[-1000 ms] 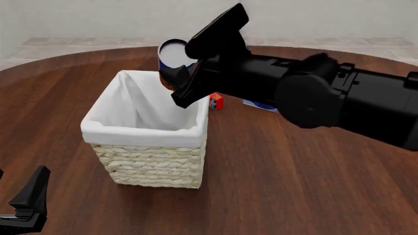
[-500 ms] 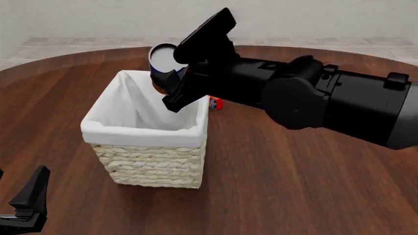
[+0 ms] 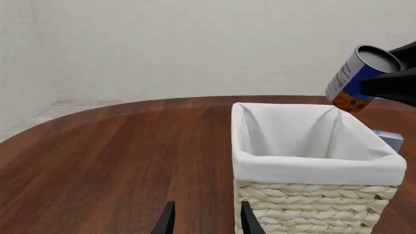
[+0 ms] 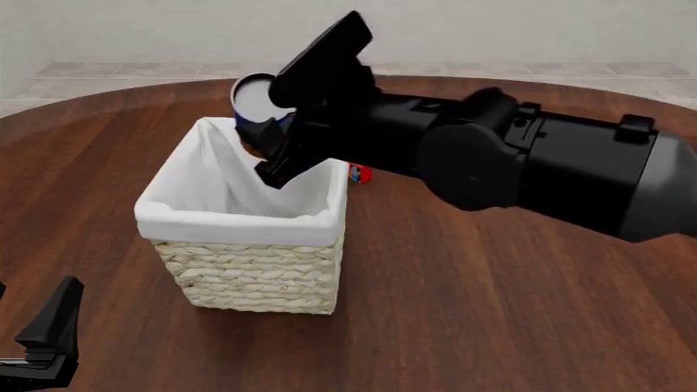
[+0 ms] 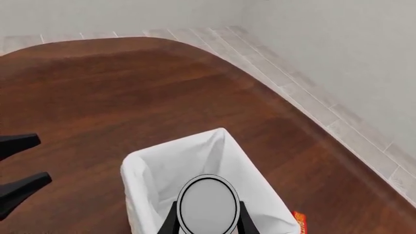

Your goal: Pick up the alphabet soup and put it in the basket.

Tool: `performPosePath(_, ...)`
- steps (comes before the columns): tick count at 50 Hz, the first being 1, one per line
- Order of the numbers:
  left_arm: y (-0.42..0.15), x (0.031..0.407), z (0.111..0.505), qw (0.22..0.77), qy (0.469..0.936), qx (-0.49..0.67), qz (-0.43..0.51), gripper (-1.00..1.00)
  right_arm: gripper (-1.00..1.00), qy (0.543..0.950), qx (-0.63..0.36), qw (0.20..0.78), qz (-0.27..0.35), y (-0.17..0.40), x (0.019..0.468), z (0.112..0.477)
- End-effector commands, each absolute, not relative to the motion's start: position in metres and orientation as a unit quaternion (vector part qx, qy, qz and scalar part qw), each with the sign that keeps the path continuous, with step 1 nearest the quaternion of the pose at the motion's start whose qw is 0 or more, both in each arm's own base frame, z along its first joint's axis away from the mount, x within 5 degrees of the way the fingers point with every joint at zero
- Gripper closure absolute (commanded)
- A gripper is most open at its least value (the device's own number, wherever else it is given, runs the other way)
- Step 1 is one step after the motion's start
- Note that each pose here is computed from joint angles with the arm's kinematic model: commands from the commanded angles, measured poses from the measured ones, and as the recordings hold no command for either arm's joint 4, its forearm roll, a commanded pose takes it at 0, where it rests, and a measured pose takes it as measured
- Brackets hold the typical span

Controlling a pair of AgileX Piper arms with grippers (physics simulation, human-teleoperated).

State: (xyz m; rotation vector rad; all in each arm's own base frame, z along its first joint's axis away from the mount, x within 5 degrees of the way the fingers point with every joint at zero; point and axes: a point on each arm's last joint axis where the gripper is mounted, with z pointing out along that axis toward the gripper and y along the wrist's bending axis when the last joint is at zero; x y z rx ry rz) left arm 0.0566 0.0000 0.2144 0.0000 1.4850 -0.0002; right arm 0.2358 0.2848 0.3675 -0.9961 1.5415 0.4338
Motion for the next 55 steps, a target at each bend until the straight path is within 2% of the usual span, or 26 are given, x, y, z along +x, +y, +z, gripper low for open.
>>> performPosePath(1,0.0,0.057,0.214,0.737,0.676,0.0,0.0,-1.0,1.0,0.655,-0.43,0.593,0.187,0.29,0.235,0.373)
performPosePath(55,0.0,0.057,0.214,0.737,0.676,0.0,0.0,-1.0,1.0,0.676,-0.421,0.58,0.172,0.301,0.266,0.36)
